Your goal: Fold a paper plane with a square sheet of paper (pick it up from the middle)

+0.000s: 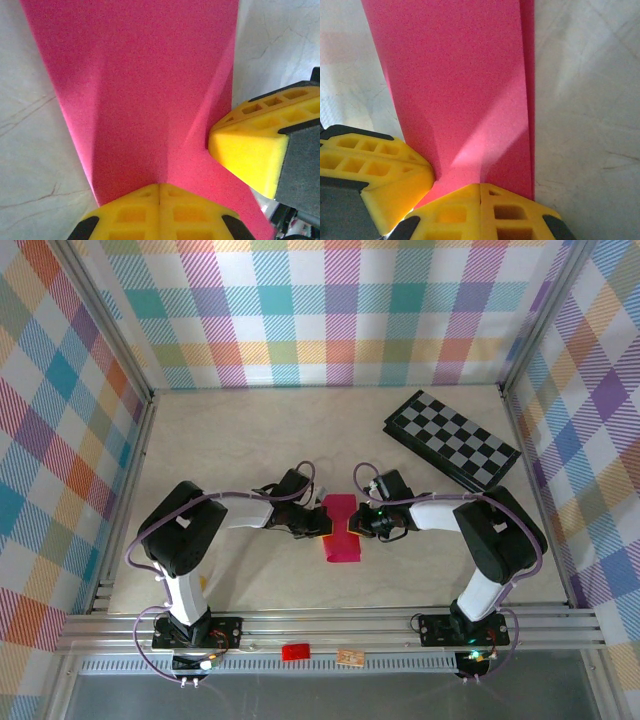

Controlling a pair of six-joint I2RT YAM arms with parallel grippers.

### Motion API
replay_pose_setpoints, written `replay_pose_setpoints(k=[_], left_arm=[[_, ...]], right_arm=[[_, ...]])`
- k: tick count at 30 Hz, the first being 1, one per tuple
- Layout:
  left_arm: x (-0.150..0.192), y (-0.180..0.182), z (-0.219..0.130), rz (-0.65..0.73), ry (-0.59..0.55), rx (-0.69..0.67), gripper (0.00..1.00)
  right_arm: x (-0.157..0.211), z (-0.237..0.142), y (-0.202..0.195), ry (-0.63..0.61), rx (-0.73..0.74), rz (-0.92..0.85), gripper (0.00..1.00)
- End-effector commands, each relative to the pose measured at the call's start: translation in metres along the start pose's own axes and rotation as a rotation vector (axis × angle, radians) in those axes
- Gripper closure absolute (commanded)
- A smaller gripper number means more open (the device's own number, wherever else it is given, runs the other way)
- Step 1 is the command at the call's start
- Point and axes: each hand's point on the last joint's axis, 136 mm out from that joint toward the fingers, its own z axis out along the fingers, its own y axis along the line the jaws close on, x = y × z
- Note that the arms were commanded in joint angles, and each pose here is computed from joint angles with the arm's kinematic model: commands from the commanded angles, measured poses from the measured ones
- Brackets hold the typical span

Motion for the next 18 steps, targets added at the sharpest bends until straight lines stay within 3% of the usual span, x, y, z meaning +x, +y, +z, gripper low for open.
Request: replay_pose_setpoints(k=[1,11,18], left_arm=[[0.027,0.058,-0.003,-0.017,0.066,-0.222,1.00],[0.000,-0.021,-0.027,-0.007,-0.022,-0.011,1.00],[0.012,-0.024,-0.007,-0.049,0.032,0.024,1.00]], right_arm=[[0.029,0.000,-0.049,0.064,0.178,0.100,1.00],[0.028,0.000,-0.049,0.058,0.179,0.102,1.00],[0.029,0.001,-0.049,0.064,0.177,0.102,1.00]])
